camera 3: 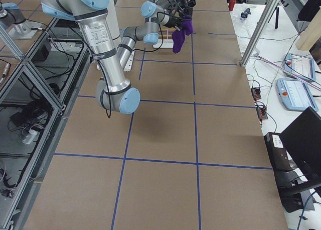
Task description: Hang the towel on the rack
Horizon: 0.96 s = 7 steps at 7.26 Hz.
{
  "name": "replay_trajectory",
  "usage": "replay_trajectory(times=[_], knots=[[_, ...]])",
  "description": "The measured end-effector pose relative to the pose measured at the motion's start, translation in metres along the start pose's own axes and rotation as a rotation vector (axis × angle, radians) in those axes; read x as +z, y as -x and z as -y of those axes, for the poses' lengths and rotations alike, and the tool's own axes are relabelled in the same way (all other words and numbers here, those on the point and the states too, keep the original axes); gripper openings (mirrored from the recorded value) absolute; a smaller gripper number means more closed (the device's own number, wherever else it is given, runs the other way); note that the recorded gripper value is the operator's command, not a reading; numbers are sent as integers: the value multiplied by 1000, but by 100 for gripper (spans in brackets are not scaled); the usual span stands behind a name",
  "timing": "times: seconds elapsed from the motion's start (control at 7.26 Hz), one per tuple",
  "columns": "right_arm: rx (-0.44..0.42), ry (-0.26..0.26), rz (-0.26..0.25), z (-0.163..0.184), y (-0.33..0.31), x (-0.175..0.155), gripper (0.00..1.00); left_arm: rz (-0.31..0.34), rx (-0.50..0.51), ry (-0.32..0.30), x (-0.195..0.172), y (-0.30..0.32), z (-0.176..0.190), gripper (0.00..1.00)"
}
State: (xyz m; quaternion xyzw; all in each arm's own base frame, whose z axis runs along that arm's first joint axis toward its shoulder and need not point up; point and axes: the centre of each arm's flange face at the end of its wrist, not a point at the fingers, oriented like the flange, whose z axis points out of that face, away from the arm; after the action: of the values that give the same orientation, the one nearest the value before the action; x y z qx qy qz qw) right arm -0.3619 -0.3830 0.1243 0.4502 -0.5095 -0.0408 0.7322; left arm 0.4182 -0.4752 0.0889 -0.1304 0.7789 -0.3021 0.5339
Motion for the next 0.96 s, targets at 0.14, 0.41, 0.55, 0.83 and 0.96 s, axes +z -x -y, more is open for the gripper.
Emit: replay_trajectory(times=[0.14,0.41,0.55,0.83,0.96], knots=[[4,-1,1,1,-1,-1,100,0,2,0,-1,1,0,0],[7,2,1,-1,-3,-7,100,-1,5,1,-1,0,1,0],[7,11,0,-4,-7,-11,100,-2,6,1,-1,0,1,0],[5,47,1,-16,-19,-22,100,-3,6,0,-2,-1,1,0],[3,70,5,-24,-28,-36,100,-3,6,0,-2,-1,1,0]])
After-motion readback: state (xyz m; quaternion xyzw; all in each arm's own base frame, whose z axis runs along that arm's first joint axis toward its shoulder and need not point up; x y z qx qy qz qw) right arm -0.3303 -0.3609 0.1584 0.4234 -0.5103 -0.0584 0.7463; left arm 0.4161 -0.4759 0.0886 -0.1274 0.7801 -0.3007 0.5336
